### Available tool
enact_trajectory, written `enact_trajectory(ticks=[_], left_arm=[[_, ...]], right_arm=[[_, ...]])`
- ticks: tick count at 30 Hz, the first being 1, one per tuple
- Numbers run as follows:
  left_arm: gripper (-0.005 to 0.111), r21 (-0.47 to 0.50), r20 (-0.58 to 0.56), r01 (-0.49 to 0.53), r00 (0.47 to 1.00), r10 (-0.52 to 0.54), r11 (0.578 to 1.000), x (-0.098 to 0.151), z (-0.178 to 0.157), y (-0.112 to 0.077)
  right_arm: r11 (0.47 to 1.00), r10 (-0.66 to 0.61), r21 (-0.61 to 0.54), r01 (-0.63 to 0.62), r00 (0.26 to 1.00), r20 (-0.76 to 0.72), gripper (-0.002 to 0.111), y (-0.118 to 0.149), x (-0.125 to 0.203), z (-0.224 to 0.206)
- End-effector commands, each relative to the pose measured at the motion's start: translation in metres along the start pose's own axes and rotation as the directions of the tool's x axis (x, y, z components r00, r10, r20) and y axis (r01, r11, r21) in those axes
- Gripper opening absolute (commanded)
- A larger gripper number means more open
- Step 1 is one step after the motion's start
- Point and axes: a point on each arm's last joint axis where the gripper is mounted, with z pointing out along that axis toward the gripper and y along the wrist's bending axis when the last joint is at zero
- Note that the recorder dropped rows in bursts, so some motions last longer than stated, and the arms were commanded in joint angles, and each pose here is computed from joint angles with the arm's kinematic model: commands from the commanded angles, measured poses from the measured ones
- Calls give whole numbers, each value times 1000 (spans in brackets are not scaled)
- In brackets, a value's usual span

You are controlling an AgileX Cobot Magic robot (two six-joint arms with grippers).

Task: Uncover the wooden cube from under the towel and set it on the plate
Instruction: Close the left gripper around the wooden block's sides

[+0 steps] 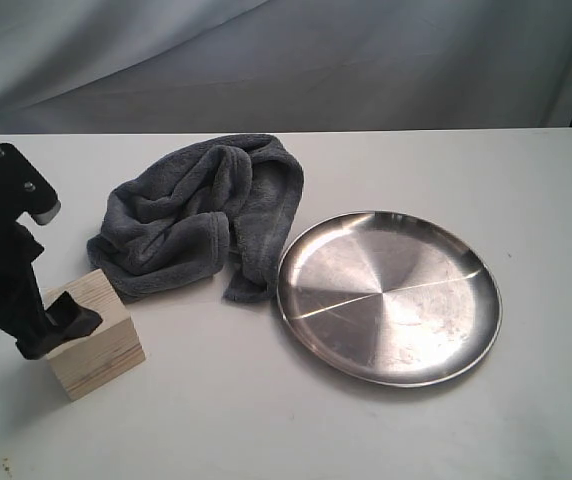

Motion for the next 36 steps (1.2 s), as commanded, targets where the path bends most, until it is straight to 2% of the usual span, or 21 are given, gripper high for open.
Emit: enact_trajectory(ticks=[1,15,22,32,36], left_arm=[[104,22,-42,-17,999,18,1000,3,11,1],[104,67,-107,0,994,7,998,10,34,1],[104,86,-115,-66,990,76,994,12,38,1],[104,81,-58,-166,984,171,983,-7,43,-22],[104,54,-42,-183,982,185,982,-10,44,-21]], right_arm=[[1000,1,-2,-1,1000,3,0,0,1,0],[1000,1,-2,-1,1000,3,0,0,1,0],[1000,1,-2,-1,1000,3,0,0,1,0],[1000,1,-2,-1,1000,3,0,0,1,0],[1000,1,-2,-1,1000,3,0,0,1,0]])
